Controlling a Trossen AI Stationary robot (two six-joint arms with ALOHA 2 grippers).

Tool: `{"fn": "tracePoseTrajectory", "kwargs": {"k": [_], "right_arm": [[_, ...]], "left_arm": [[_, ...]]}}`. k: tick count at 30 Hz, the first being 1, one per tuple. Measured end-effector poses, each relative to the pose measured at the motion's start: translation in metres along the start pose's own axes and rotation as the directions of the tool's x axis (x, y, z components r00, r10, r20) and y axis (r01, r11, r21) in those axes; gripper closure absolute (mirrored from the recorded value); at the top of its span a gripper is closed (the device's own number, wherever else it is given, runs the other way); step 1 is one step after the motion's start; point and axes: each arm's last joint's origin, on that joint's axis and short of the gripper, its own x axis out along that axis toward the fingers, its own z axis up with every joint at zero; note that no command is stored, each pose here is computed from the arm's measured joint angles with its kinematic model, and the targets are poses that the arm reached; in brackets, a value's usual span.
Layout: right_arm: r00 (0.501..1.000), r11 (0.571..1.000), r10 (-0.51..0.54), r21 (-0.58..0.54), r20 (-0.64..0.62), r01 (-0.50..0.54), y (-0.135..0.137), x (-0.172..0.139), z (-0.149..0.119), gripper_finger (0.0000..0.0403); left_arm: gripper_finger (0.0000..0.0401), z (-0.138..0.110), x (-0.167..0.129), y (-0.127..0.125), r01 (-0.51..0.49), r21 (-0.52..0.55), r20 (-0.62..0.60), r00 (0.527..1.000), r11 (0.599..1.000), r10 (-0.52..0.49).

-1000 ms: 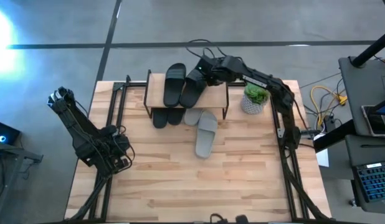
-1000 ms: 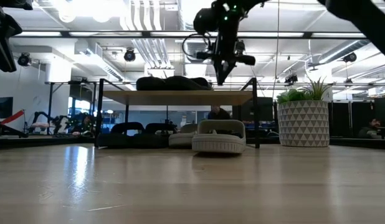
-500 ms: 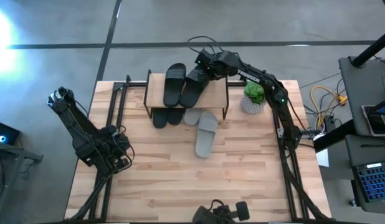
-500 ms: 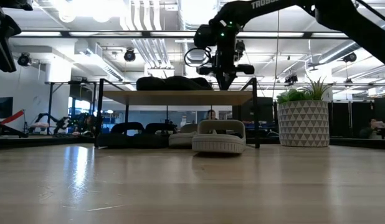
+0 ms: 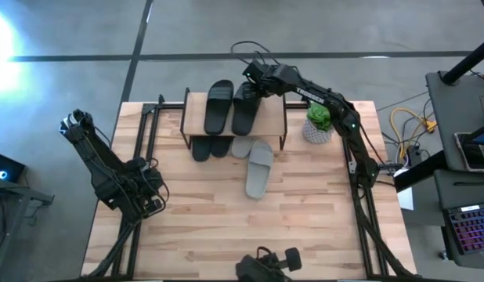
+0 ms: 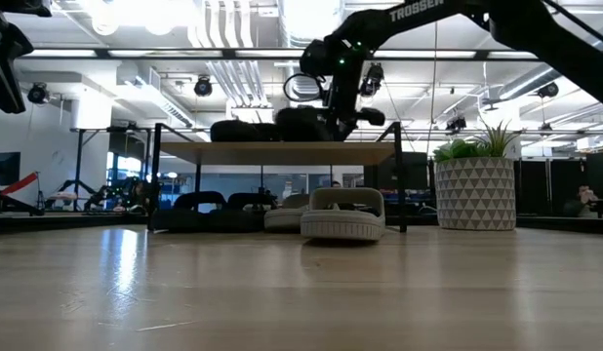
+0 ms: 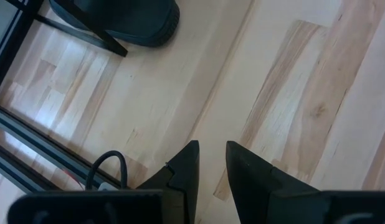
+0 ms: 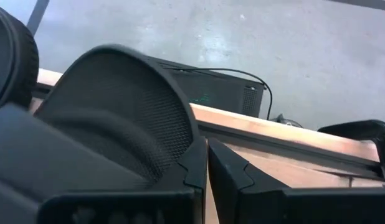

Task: Pick and place slides into the shelf
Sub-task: Adjust the black slide on the shelf

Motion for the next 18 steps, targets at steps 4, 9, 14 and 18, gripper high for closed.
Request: {"fn": "tracePoseTrajectory", "kwargs": {"k": [4,9,14,18], "right_arm": [[1.0,1.0,0.005,-0.011,-0.01,-0.005,0.003,0.007,-0.002,0.0394],[0.999,1.0,0.024,-0.009,0.027,-0.024,0.009,0.004,-0.002,0.0394],[0.998,0.998,0.056,-0.008,0.021,-0.056,0.009,-0.005,-0.002,0.0394],[0.997,0.998,0.066,-0.015,0.027,-0.066,0.012,-0.011,-0.004,0.0394]], "left_arm": [[0.0336,0.0,0.0,0.0,0.0,0.0,-0.001,1.0,1.0,0.0],[0.0336,0.0,0.0,0.0,0.001,0.0,-0.002,1.0,1.0,-0.001],[0.0336,0.0,0.0,0.0,0.0,0.001,-0.002,1.0,1.0,0.0],[0.0336,0.0,0.0,0.001,-0.004,0.004,-0.003,1.0,1.0,0.004]]}}
